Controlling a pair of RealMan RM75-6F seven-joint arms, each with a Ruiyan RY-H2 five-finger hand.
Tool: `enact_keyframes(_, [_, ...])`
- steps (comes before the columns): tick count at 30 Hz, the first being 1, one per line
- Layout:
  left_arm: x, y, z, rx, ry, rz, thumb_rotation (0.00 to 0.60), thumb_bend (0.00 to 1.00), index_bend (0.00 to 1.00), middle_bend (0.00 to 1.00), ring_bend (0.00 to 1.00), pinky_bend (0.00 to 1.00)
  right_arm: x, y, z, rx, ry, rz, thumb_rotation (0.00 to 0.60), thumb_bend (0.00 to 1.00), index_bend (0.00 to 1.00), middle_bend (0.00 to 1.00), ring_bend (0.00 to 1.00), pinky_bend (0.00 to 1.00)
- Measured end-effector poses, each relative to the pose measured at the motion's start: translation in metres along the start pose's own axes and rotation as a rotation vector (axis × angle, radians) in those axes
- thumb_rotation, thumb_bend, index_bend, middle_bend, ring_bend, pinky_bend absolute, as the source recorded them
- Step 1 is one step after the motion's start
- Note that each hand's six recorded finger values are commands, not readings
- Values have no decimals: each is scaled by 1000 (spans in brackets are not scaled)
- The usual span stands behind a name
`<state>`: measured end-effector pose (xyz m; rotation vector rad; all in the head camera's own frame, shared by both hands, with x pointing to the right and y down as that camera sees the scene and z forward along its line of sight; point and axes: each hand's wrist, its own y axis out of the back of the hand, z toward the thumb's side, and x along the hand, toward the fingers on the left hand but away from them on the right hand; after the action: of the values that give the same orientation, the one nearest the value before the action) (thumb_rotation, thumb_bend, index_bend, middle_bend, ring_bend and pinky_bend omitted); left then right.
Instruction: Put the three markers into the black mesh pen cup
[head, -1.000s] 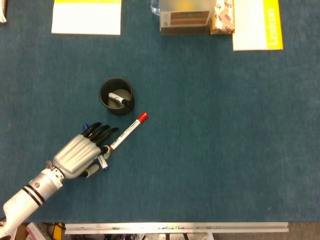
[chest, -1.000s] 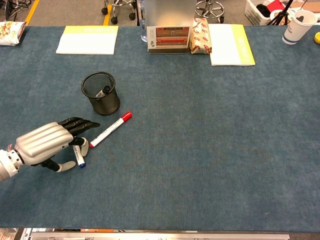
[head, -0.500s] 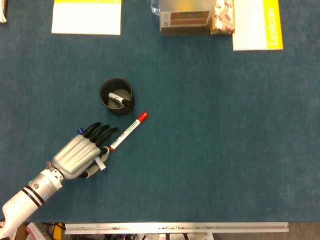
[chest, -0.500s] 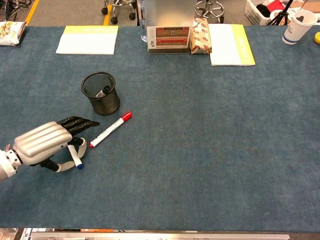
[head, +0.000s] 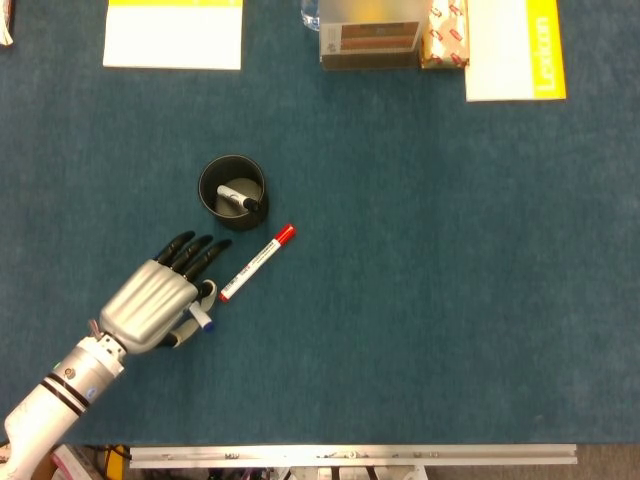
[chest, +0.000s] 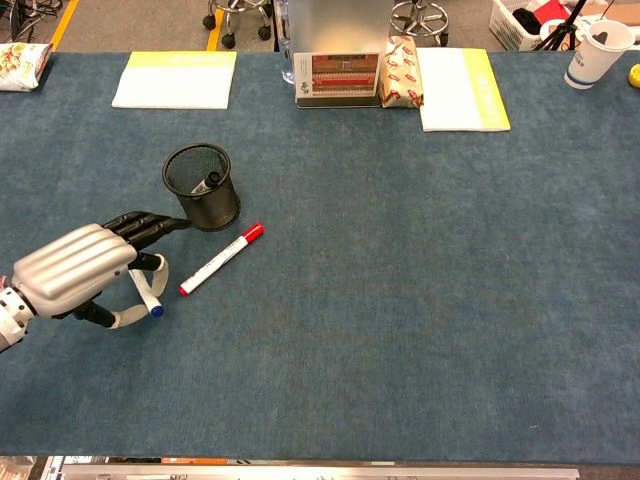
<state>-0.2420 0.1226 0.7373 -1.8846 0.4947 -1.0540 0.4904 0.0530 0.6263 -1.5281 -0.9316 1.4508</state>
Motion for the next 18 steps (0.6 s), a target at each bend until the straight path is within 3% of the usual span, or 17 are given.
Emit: enact_keyframes(18, [9, 41, 3, 118, 98, 114, 600, 311, 535, 0, 0, 70, -1, -1, -1, 2, -3, 4, 600, 0, 102, 197, 109, 406])
